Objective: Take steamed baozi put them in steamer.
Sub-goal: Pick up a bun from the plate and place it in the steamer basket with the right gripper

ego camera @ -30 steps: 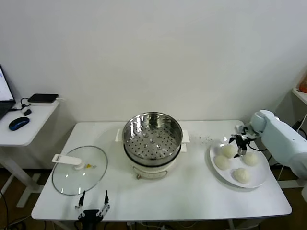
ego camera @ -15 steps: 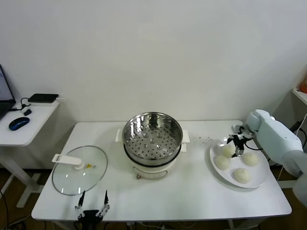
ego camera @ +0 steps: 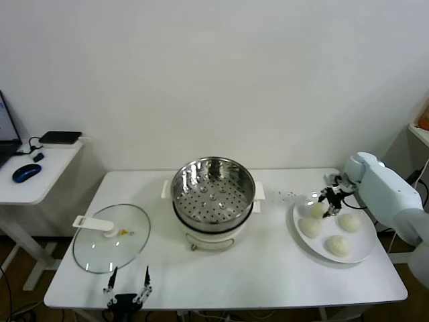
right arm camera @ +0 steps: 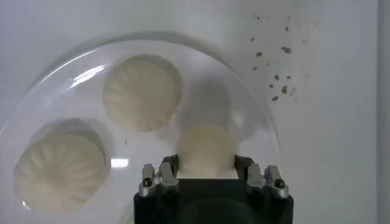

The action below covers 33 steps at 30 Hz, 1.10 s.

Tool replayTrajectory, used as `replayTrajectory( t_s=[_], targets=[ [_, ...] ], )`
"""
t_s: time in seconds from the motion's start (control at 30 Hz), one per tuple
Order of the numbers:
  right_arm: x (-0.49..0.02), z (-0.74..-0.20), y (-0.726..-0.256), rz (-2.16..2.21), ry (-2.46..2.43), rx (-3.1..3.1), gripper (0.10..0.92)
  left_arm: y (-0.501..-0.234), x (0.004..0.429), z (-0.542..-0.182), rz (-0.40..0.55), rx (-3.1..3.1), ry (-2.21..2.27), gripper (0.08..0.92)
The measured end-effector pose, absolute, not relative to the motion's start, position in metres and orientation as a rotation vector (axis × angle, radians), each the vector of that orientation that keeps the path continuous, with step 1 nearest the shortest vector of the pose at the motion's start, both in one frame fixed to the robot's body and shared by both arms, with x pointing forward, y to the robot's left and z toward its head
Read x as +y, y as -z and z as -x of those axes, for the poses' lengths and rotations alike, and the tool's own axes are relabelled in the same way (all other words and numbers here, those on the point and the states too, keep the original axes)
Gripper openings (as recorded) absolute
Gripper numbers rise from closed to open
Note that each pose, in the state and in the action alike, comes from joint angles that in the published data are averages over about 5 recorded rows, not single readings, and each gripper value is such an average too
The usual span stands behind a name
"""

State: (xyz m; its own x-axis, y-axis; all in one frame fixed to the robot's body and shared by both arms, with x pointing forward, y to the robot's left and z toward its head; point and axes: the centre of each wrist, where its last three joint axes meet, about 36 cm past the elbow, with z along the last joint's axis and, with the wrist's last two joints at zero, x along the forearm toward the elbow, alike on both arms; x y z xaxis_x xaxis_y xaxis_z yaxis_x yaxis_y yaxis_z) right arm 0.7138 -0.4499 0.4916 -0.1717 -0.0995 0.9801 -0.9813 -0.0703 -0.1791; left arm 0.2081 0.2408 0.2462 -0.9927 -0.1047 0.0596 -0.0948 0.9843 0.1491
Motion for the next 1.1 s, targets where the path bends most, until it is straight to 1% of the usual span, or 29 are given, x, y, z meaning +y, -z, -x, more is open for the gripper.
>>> replayTrajectory(
  t_s=[0.2, 0.4, 0.57, 0.8, 1.1],
  targets=[
    [-0.414, -0.723, -0.551, -1.352, -1.501, -1.362, 0.618, -0.246, 0.24, -0.209, -0.151, -3.064, 0.222, 0.823],
    [-0.35, -0.724, -0.61, -1.538, -1.715, -1.324, 0.619, -0.248, 0.238, -0.21, -0.146, -3.07, 0.218, 0.823],
    [-0.297, -0.718, -0.645, -1.707, -1.895, -1.24, 0.619, -0.249, 0.237, -0.213, -0.144, -3.074, 0.217, 0.823],
    [-0.235, -0.719, -0.664, -1.898, -2.097, -1.07, 0.619, -0.252, 0.238, -0.214, -0.146, -3.082, 0.218, 0.823],
    [-0.168, -0.745, -0.663, -2.038, -2.272, -0.854, 0.619, -0.253, 0.239, -0.215, -0.154, -3.089, 0.216, 0.823]
  ],
)
